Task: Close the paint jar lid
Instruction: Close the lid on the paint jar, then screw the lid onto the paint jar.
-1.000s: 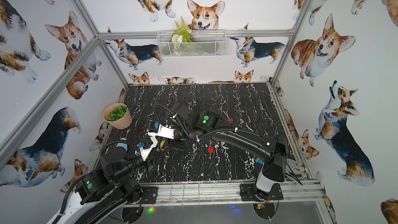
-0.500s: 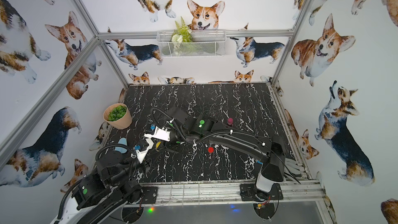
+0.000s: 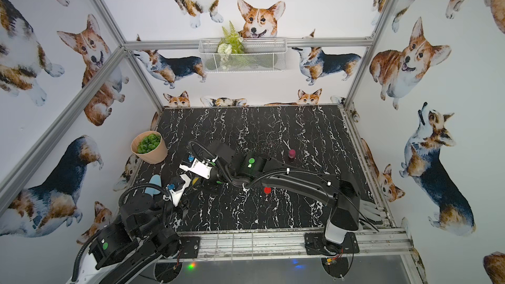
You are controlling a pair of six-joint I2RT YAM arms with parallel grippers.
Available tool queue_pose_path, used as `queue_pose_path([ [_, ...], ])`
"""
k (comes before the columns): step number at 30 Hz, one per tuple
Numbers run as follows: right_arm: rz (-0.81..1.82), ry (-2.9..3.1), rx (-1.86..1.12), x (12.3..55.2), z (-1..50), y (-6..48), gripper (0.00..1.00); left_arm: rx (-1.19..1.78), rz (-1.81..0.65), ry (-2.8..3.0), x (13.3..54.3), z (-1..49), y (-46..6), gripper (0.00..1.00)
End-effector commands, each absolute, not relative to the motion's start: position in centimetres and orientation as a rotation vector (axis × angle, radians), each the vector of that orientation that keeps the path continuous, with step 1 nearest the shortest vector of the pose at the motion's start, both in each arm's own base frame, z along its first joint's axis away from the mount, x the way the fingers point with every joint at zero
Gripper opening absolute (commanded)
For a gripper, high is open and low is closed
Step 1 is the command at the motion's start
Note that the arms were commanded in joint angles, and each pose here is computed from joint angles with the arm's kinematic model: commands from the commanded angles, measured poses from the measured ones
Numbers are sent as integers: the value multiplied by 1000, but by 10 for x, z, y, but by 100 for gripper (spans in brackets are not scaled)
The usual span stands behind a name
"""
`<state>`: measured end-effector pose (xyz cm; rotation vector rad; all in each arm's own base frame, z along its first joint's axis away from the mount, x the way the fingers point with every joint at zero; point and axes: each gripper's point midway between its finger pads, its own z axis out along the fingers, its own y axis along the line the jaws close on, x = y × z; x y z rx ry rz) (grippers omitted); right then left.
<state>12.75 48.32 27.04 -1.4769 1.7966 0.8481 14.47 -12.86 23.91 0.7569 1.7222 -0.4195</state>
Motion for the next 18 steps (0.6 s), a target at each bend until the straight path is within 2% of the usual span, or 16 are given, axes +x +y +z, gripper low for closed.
queue_pose_path([
  [1,748,1926,-1265,155,259,481,33,699,-519,1487,143,299,-140,30],
  [5,775,1946,-1149,157,262,487,38,695,-507,1496,144,298,-139,30],
  [8,776,1932,-1142,155,264,488,59,697,-500,1508,146,296,-140,30],
  [12,781,1874,-1116,155,277,477,77,713,-498,1532,148,291,-143,30],
  [15,805,1817,-1125,150,290,468,88,728,-502,1550,149,287,-146,30],
  [18,840,1766,-1195,139,298,462,91,740,-497,1576,152,282,-149,30],
])
